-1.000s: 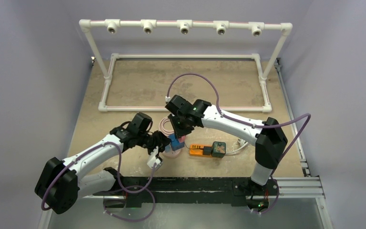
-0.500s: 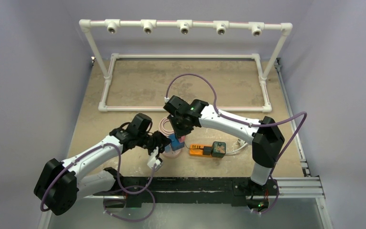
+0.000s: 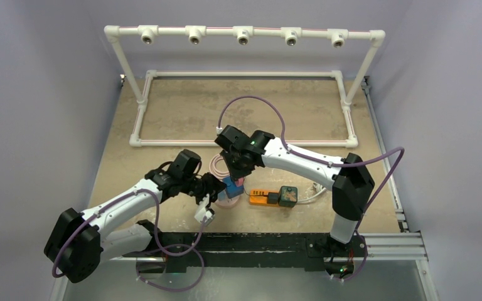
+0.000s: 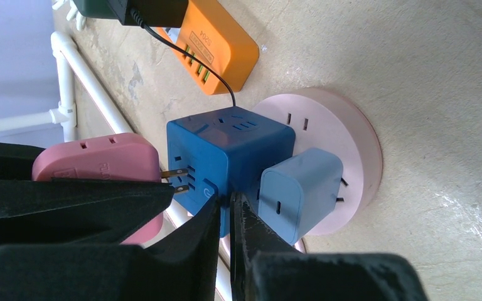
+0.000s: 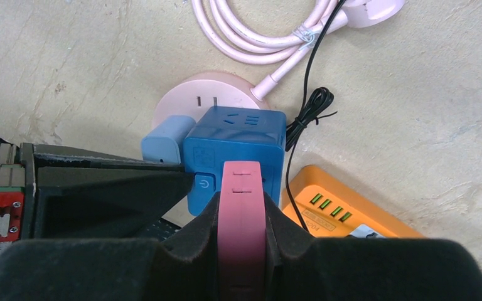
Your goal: Insert the plug
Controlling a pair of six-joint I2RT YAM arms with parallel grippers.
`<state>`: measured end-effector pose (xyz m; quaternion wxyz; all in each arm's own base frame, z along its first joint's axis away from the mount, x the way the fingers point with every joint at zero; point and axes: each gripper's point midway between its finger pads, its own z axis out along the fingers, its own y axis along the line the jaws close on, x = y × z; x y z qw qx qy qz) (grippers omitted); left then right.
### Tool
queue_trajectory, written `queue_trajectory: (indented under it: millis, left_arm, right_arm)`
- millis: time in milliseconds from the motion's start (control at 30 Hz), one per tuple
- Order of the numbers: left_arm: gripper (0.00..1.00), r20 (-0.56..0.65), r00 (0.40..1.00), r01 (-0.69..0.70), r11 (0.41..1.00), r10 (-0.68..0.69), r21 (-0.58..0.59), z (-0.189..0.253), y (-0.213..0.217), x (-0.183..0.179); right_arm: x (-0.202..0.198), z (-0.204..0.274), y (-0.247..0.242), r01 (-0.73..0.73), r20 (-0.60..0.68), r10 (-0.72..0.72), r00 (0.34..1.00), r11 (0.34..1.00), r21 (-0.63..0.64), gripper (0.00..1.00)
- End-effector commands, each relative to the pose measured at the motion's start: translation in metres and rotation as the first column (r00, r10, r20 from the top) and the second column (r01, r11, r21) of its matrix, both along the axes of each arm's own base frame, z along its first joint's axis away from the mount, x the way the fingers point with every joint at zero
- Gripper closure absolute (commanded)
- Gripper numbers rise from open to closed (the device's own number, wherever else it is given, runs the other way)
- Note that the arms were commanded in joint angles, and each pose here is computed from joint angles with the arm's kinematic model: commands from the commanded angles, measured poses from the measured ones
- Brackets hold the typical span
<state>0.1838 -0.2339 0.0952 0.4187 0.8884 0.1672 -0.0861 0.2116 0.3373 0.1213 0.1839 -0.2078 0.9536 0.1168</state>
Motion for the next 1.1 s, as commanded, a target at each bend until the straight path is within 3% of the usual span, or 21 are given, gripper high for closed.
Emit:
queue_trajectory:
  millis: [0,1067]
  left_arm:
    - [0.93,-0.086,0.996,-0.003,0.998,0.008,0.059,-0.022,0.009,-0.016]
    - [1.0,-0.088,0.996,-0.015,0.998,0.021,0.065,-0.023,0.01,-0.016]
  right_arm:
    - [0.007,0.012,0.008,-0.009,0.044,0.008,0.999,1.0,0.02,1.0]
    - [0.001,-0.004,-0.005,-0.038,0.032,0.041,0.999,0.995,-0.087,1.0]
